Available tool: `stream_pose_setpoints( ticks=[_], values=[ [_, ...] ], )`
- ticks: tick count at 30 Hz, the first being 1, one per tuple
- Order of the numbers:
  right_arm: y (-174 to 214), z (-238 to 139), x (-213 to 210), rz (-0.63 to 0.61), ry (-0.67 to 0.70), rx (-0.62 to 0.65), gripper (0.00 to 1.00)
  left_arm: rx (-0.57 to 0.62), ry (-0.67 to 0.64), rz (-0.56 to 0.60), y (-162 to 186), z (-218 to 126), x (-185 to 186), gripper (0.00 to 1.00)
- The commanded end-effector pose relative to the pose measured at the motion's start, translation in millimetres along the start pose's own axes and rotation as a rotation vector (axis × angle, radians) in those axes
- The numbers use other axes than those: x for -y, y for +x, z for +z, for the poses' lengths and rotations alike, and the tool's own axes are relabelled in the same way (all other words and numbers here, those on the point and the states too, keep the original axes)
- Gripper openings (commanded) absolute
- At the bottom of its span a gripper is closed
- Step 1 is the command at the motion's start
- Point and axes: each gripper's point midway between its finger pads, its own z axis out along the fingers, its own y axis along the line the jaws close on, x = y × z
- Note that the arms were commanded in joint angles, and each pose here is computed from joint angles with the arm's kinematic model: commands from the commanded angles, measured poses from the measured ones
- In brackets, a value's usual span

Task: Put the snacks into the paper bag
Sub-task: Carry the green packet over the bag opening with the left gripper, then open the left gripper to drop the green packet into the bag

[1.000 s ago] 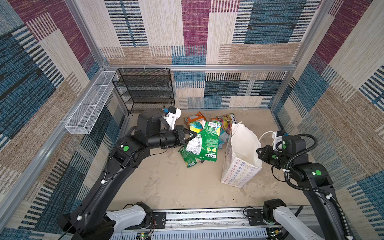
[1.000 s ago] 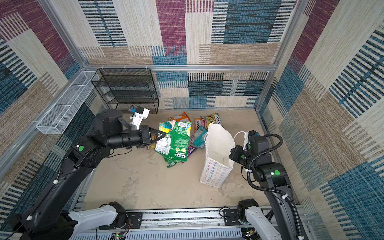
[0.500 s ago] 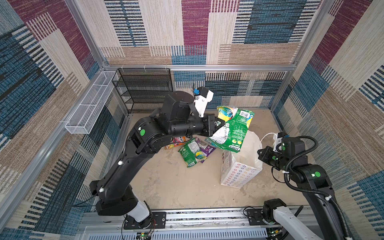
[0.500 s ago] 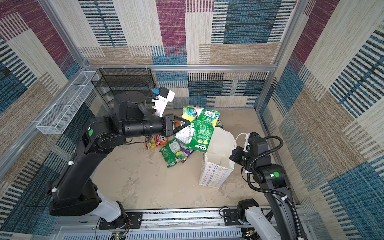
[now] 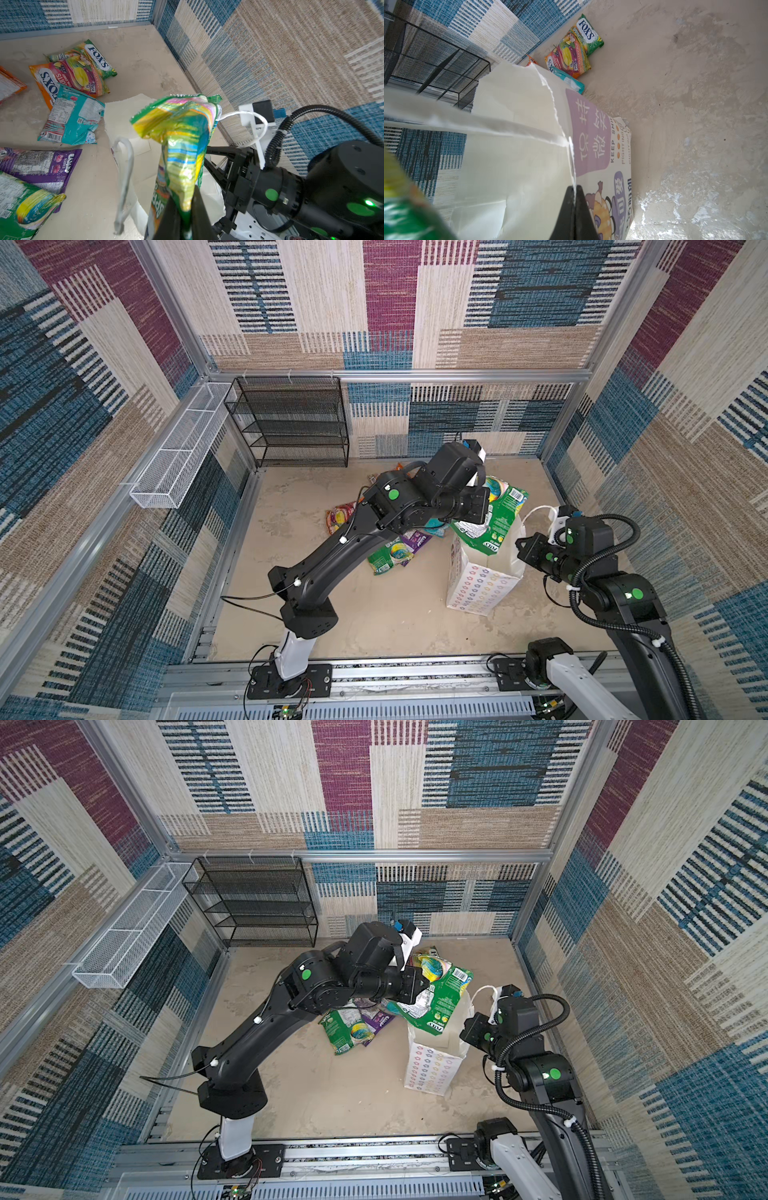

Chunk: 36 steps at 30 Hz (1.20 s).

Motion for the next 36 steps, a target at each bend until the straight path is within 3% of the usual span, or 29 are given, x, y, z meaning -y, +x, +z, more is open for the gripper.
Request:
stream_pose_setpoints(
  ticks=[1, 17, 29, 31, 36],
  values=[
    [-8, 0, -6, 0.017, -0.032, 0.039, 0.0, 0.024, -0.069, 0.017, -1, 17, -8, 0.0],
    [-19, 1, -7, 0.075, -0.055, 0.116, 0.0, -0.06, -0.223, -0.012, 46, 49, -17, 0.0],
    [-13, 4, -8, 0.08, -0.087, 0.113, 0.0, -0.052, -0.253, -0.076, 48, 70, -23, 0.0],
    [-13, 3, -8, 0.079, -0.088, 0.117, 0.0, -0.06, -0.247, -0.087, 49, 74, -23, 0.06],
    [-13, 3, -7, 0.078, -0.085, 0.119, 0.0, -0.062, -0.21, -0.098, 46, 75, -16, 0.31]
  ],
)
